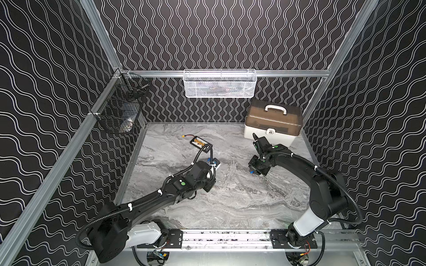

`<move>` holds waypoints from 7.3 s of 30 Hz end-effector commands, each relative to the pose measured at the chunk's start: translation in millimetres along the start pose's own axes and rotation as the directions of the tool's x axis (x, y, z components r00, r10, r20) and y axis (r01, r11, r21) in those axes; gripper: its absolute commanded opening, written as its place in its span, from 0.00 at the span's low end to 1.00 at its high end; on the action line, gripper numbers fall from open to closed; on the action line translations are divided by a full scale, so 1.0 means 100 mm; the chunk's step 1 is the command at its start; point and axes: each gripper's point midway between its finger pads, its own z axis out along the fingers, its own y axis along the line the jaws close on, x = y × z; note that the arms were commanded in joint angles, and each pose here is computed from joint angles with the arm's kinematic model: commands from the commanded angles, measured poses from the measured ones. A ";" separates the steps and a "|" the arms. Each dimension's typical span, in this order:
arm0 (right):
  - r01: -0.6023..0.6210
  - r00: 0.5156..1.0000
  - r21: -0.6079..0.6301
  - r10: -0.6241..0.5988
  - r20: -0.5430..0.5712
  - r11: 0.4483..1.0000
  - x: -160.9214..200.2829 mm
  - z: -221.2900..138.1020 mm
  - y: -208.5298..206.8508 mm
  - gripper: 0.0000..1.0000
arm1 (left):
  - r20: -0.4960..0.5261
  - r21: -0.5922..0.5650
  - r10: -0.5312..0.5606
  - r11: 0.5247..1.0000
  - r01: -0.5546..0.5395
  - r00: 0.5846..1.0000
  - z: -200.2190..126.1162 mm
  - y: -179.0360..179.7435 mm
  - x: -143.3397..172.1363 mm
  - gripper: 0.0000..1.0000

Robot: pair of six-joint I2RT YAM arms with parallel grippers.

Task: Insert stoppers into test tubes
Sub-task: Adjust the stopper at the center of the board, then pick up the stopper from the center of the board, then insert the stopper into the test tube.

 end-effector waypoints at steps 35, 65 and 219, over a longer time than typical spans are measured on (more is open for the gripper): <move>-0.455 0.882 0.061 0.440 0.171 0.888 -0.46 -0.20 -0.36 0.58 | 0.023 0.007 -0.032 0.999 0.032 0.999 0.11 -0.02 -0.09 0.09; 0.812 -0.555 -0.154 -0.826 0.099 -0.564 -0.09 0.19 -0.12 0.51 | 0.043 0.050 0.031 0.998 -0.033 0.999 0.16 -0.09 -0.14 0.08; 0.831 -0.359 -0.349 -0.897 0.259 -0.434 1.37 -0.88 -0.06 0.10 | 0.142 0.099 0.808 0.563 -0.820 0.572 0.06 -0.92 -0.12 0.05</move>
